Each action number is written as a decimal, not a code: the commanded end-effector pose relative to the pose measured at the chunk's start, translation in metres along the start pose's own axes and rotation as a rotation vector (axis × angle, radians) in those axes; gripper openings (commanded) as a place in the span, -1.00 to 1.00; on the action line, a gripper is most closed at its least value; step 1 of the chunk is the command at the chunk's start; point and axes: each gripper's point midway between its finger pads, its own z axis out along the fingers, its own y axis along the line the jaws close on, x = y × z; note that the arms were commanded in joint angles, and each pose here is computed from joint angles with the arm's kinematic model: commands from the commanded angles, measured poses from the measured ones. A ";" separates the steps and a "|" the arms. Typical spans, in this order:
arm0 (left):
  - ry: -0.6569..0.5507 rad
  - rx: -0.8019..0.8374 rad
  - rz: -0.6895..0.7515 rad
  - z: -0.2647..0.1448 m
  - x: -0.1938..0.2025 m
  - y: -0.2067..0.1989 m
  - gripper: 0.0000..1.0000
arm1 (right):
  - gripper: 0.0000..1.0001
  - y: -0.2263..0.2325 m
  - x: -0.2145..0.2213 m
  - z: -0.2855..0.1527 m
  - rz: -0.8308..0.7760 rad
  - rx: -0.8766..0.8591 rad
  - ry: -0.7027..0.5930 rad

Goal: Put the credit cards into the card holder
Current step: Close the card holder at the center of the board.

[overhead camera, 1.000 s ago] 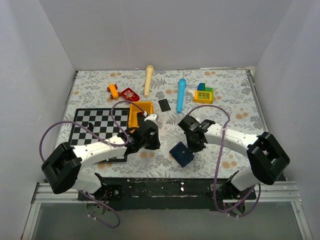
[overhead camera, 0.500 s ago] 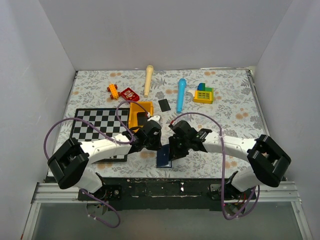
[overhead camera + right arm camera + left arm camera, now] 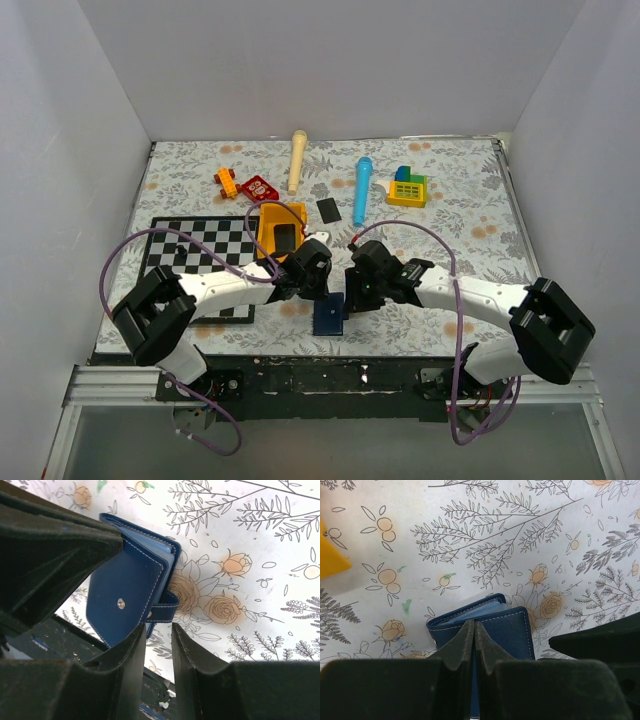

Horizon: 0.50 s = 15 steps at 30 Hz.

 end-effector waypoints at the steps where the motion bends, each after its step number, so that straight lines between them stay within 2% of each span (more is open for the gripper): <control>1: -0.013 0.035 0.011 0.001 -0.005 -0.012 -1.00 | -0.29 0.000 -0.013 0.004 0.022 0.035 -0.033; 15: 0.001 0.022 0.006 0.001 0.008 -0.003 -1.00 | -0.28 -0.020 -0.019 0.008 0.090 0.155 -0.071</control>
